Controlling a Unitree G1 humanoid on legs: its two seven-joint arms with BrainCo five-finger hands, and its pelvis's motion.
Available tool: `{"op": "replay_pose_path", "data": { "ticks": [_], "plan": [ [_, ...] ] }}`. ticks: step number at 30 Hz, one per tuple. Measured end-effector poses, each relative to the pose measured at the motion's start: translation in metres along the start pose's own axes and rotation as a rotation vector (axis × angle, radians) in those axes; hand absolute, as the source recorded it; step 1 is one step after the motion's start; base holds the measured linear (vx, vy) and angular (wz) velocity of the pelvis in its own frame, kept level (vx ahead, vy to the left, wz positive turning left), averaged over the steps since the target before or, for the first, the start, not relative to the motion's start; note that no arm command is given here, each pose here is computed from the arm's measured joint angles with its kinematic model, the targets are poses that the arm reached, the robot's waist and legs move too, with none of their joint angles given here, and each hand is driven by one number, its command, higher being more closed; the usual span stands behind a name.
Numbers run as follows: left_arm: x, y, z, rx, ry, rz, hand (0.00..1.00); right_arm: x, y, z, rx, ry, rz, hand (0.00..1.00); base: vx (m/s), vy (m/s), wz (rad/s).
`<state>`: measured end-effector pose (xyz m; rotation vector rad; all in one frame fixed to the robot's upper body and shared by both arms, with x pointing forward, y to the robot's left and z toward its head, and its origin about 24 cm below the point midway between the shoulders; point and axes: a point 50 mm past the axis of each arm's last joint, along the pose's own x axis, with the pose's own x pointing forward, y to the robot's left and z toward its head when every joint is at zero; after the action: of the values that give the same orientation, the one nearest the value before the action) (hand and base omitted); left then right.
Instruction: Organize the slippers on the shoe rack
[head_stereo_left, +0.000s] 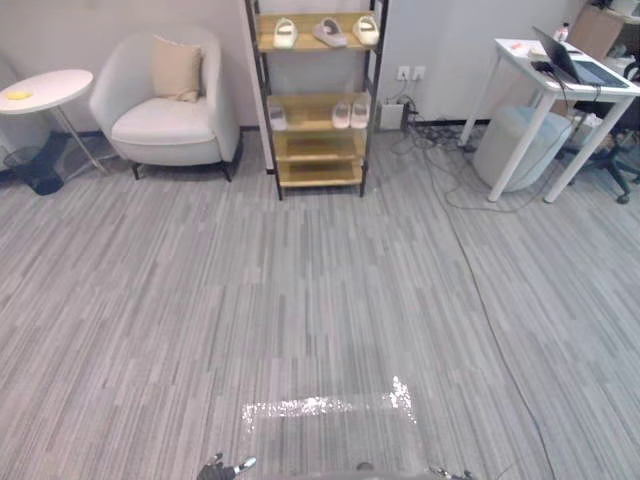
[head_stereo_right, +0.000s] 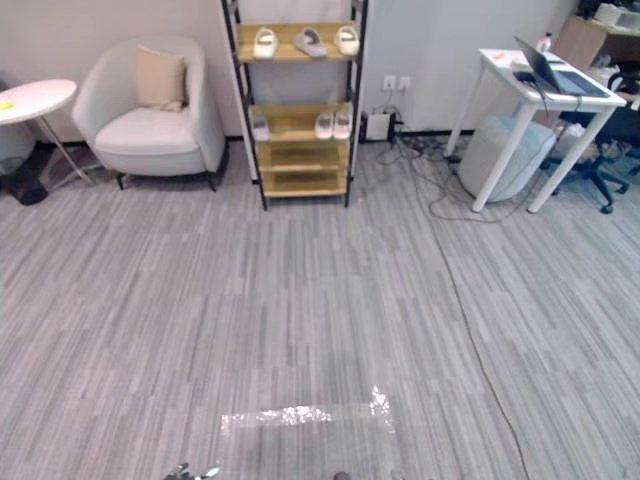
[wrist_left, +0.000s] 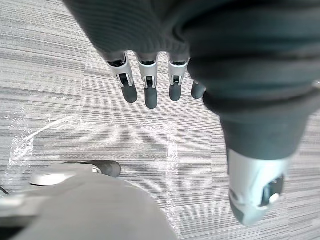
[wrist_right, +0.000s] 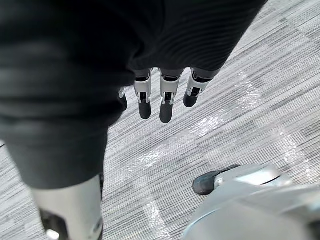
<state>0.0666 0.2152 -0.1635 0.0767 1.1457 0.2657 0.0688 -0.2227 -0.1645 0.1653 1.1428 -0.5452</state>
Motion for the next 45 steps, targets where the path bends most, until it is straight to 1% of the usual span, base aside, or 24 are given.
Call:
{"op": "replay_pose_path", "data": {
  "ticks": [3, 12, 25, 30, 34, 37, 43, 45],
  "plan": [
    [0.001, -0.001, 0.003, 0.001, -0.006, -0.002, 0.0, 0.001, 0.005, 0.007, -0.033, -0.021, 0.012, 0.0, 0.0, -0.004, 0.08],
    [0.002, -0.003, 0.007, 0.007, -0.013, -0.009, 0.0, 0.002, 0.023, 0.018, -0.061, -0.053, 0.054, 0.0, -0.02, -0.013, 0.1],
    [0.004, -0.002, 0.015, 0.023, -0.032, -0.008, 0.0, 0.001, 0.031, 0.021, -0.057, -0.06, 0.067, 0.0, -0.01, -0.005, 0.05],
    [0.007, -0.003, 0.027, 0.02, -0.063, -0.011, 0.0, 0.001, 0.032, 0.025, -0.094, -0.076, 0.061, 0.0, -0.02, -0.005, 0.15],
    [0.007, 0.0, 0.036, -0.019, -0.1, 0.006, 0.0, 0.002, 0.033, 0.029, -0.093, -0.087, 0.055, 0.0, 0.0, -0.006, -0.05],
    [0.005, -0.003, 0.035, -0.087, -0.11, 0.015, 0.0, 0.001, 0.034, 0.036, -0.086, -0.115, 0.044, 0.0, 0.15, 0.048, -0.34],
    [0.004, -0.009, 0.031, -0.098, -0.1, 0.01, 0.0, 0.003, 0.033, 0.045, -0.094, -0.136, 0.031, 0.0, 0.3, 0.198, -0.42],
    [0.005, -0.002, 0.04, -0.091, -0.13, 0.027, 0.0, 0.0, 0.05, 0.045, -0.088, -0.137, 0.074, 0.0, 0.5, 0.249, -0.44]
  ]
}}
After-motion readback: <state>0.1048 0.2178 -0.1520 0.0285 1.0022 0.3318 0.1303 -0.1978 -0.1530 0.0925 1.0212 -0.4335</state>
